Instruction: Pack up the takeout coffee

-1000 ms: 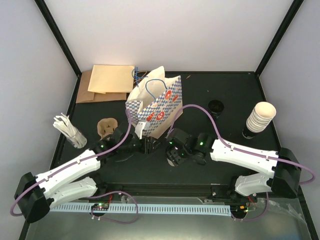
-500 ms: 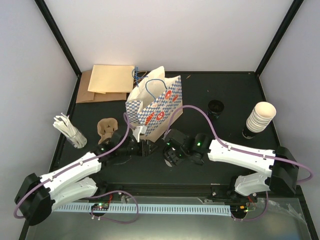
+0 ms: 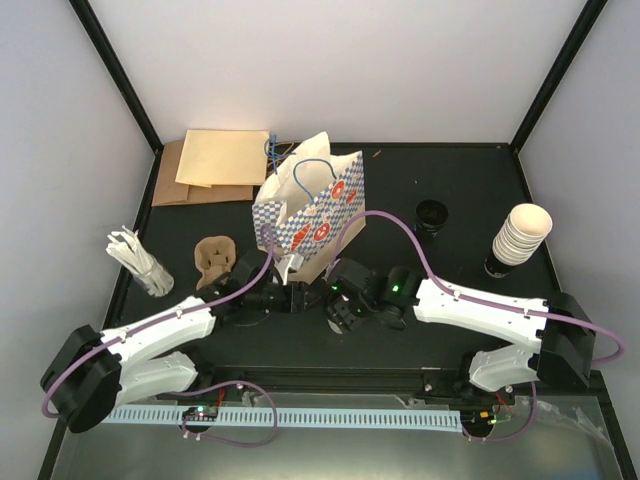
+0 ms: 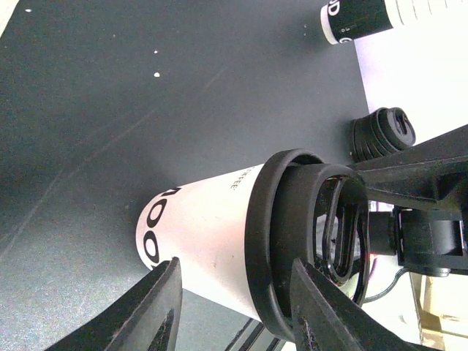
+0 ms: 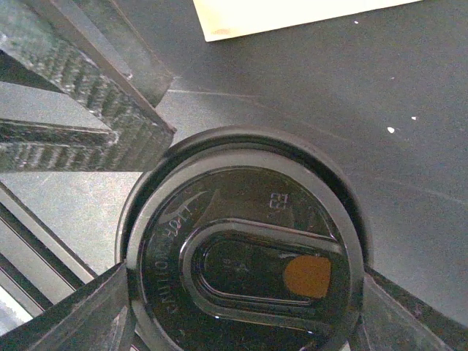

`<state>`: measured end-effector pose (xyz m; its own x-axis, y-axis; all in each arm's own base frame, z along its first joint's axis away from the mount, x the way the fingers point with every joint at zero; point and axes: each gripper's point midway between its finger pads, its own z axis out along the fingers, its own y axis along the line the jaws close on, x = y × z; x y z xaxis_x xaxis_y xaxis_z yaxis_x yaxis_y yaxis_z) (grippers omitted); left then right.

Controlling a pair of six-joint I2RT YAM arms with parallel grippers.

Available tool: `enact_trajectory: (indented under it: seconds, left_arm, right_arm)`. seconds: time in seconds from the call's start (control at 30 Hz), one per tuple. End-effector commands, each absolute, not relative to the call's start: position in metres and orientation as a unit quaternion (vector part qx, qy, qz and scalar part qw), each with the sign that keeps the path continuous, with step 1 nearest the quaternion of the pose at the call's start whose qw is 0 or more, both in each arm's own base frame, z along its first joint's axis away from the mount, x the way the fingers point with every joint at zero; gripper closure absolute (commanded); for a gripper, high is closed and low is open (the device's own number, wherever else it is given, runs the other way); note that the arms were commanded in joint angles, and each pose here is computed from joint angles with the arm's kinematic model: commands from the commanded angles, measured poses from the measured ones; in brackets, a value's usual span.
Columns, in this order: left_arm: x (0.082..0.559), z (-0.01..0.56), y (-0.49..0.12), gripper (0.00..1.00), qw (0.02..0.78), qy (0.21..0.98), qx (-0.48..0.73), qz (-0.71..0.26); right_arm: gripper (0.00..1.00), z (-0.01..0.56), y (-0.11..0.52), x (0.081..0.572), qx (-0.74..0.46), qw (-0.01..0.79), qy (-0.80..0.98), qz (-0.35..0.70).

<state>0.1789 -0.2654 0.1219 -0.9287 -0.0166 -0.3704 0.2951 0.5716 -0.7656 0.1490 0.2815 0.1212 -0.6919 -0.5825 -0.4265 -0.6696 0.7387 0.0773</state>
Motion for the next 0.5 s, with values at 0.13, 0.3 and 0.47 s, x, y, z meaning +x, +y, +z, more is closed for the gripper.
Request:
enact_trajectory:
  seconds: [0.13, 0.3, 0.47]
  left_arm:
    - [0.180, 0.116, -0.271, 0.58, 0.157, 0.866, 0.081, -0.467]
    - [0.181, 0.107, -0.269, 0.60, 0.150, 0.875, 0.070, -0.455]
    - [0.181, 0.096, -0.265, 0.60, 0.140, 0.886, 0.059, -0.437]
  right_arm:
    - [0.27, 0.076, 0.264, 0.110, -0.369, 0.074, 0.922, 0.090]
    - [0.27, 0.075, 0.265, 0.107, -0.375, 0.071, 0.920, 0.090]
    - [0.27, 0.073, 0.270, 0.099, -0.394, 0.063, 0.913, 0.089]
